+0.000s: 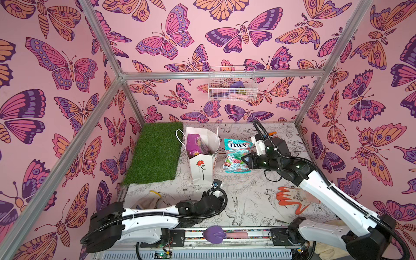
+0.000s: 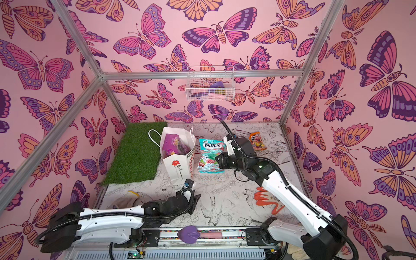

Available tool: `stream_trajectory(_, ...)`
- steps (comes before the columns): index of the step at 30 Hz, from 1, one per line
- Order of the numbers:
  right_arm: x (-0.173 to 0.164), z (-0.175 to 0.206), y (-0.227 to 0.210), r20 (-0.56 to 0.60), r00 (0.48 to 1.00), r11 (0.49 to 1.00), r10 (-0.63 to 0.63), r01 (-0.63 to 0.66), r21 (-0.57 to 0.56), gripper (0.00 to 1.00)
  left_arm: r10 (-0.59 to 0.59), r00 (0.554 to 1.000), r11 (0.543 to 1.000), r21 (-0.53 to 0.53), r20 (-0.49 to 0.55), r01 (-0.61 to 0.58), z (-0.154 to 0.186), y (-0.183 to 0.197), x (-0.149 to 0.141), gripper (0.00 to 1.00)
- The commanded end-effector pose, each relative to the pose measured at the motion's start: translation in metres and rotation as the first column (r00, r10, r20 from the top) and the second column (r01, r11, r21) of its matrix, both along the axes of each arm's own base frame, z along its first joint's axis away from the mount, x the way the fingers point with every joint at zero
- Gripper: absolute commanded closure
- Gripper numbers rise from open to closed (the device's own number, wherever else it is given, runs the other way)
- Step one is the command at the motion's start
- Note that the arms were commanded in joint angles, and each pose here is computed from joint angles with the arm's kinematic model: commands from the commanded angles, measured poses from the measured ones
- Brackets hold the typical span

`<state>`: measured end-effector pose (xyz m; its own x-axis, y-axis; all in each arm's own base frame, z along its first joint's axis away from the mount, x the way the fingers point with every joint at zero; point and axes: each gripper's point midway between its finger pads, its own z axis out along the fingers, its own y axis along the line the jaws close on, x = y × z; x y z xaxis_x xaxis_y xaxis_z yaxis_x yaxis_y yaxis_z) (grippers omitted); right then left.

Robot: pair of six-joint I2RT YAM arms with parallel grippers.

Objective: Place the snacks into the paper bag
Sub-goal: Pick up the snack at the center of the table, then place the snack in the paper bag.

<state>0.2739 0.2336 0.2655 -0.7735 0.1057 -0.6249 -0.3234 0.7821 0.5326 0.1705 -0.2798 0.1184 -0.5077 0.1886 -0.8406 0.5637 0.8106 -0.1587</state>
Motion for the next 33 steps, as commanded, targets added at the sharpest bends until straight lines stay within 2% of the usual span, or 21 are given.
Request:
stream_trajectory(1,0.0,0.039,0.002,0.103,0.995,0.999,0.005,-0.008,0.033,1.0,-0.004,1.0,1.0,-0.021,0.011,0.004,0.008,-0.006,0.001,0.57)
stream_trajectory(17,-0.011,0.098,-0.003,0.252,0.968,0.999,-0.01,-0.003,0.051,1.0,-0.008,0.999,0.998,-0.055,0.034,0.01,0.02,-0.005,0.001,0.57)
stream_trajectory(33,-0.028,0.154,0.022,0.411,0.91,0.998,0.048,-0.06,0.016,1.0,0.014,0.997,0.992,-0.129,0.075,-0.004,0.038,0.011,0.0,0.57)
